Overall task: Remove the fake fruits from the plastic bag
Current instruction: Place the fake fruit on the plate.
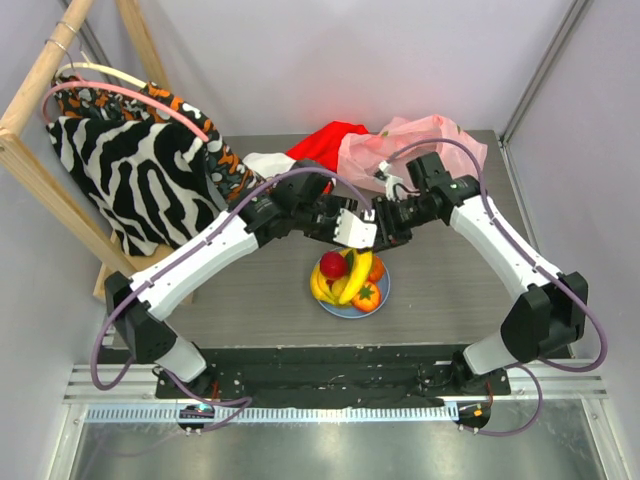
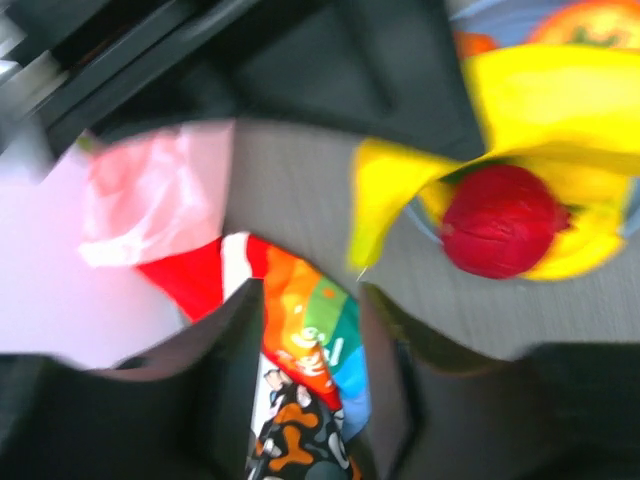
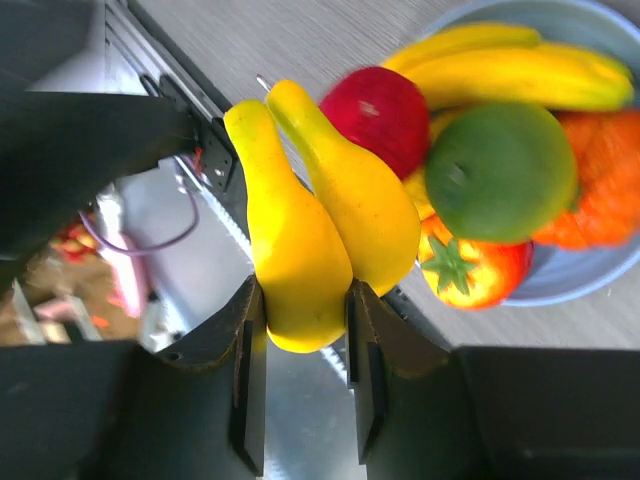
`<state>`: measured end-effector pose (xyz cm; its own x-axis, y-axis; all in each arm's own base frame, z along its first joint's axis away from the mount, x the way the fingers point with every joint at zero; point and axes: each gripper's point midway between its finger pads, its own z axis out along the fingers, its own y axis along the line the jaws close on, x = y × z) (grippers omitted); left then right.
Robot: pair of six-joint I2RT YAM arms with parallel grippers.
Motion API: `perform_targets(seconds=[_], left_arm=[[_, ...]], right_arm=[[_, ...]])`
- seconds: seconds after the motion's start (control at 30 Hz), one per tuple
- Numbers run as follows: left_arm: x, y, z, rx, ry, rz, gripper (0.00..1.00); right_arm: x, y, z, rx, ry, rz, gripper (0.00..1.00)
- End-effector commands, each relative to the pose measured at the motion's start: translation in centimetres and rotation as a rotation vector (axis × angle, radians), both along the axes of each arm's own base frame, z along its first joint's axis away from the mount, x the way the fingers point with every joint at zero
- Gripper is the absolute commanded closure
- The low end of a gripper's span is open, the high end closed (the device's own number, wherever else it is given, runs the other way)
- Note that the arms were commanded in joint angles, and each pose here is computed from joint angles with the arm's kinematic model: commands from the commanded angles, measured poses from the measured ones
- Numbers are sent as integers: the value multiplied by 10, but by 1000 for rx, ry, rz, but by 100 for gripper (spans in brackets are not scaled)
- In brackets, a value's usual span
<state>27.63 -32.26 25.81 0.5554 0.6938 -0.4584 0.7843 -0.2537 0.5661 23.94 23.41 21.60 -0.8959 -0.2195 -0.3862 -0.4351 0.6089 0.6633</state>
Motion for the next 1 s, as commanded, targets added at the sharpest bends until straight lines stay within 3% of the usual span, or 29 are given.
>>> perform_targets(seconds=[0.0,0.17,0.37,0.97], left_arm=[[33,2,66,-225,-137,226,48],[67,42,108,-431,-193,540,26],[83,87,98,-449,-154,696,25],[87,99,78,-453,-85,743,25]], right_arm=[[-9,-28,5,62,162,-114,98],[-30,-59,-9,21,309,-192,99],[-23,-64,-15,118,443,-246,99],[24,-67,-53,64,555,-355,97]])
